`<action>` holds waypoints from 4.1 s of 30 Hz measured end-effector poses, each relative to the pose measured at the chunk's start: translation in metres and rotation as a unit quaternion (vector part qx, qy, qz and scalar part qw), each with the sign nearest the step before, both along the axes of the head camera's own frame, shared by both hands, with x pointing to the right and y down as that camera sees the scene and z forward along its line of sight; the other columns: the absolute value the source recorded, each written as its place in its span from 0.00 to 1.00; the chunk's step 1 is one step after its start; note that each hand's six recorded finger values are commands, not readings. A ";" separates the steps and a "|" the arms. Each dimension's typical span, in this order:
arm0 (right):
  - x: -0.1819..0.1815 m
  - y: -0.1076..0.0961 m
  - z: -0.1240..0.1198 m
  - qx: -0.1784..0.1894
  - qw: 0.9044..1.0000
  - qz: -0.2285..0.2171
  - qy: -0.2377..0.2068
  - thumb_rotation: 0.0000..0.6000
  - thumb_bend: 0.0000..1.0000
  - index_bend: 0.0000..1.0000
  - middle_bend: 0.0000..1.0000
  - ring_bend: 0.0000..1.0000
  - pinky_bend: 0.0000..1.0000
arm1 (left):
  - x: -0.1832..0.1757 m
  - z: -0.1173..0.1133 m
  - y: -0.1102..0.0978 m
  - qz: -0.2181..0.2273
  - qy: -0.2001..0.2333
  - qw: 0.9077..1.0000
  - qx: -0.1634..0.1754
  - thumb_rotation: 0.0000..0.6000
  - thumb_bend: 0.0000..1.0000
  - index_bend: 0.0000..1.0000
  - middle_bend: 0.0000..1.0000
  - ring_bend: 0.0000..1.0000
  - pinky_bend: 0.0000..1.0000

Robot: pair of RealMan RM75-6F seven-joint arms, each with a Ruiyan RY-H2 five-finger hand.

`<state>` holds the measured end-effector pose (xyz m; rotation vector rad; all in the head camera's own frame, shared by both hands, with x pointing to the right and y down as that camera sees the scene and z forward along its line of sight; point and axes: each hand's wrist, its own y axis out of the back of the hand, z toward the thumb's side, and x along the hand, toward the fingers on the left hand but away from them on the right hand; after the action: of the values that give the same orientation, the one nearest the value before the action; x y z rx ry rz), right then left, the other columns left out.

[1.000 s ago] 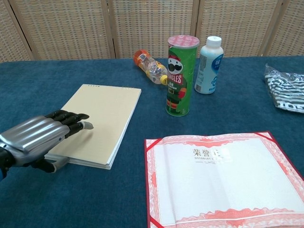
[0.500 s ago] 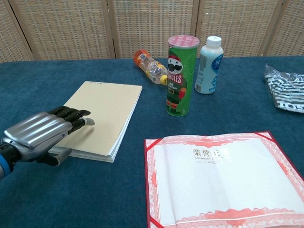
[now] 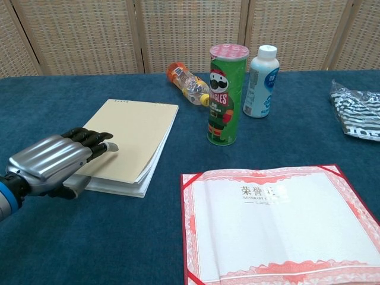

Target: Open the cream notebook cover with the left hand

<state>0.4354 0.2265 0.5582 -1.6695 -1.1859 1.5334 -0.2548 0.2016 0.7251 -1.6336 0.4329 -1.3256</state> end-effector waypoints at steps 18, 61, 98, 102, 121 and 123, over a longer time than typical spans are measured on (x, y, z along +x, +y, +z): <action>0.000 0.000 0.000 0.001 1.000 0.000 -0.002 1.00 0.05 0.03 0.00 0.00 0.00 | -0.003 0.000 -0.025 -0.006 -0.019 1.000 0.023 1.00 0.62 0.00 0.00 0.00 0.00; -0.001 -0.002 -0.001 0.006 1.000 0.003 -0.013 1.00 0.05 0.03 0.00 0.00 0.00 | -0.006 0.004 -0.082 -0.059 -0.031 0.997 0.049 1.00 0.62 0.23 0.00 0.00 0.00; -0.001 -0.002 -0.002 0.011 1.000 0.003 -0.015 1.00 0.05 0.03 0.00 0.00 0.00 | -0.024 -0.016 -0.086 -0.063 -0.025 0.994 0.082 1.00 0.65 0.81 0.00 0.00 0.00; -0.001 -0.002 -0.002 0.011 1.000 0.003 -0.015 1.00 0.05 0.03 0.00 0.00 0.00 | -0.027 -0.019 -0.080 -0.061 -0.027 0.994 0.081 1.00 0.65 0.81 0.00 0.00 0.00; 0.000 -0.002 -0.003 0.012 1.000 0.004 -0.013 1.00 0.05 0.03 0.00 0.00 0.00 | -0.038 -0.050 -0.041 -0.042 -0.018 0.996 0.082 1.00 0.66 0.81 0.00 0.00 0.00; 0.000 -0.002 -0.003 0.012 1.000 0.004 -0.014 1.00 0.05 0.03 0.00 0.00 0.00 | -0.040 -0.052 -0.035 -0.041 -0.019 0.996 0.080 1.00 0.66 0.81 0.00 0.00 0.00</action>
<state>0.4349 0.2246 0.5556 -1.6775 -1.2210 1.5002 -0.2944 0.1667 0.6729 -1.4695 0.5735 -1.3445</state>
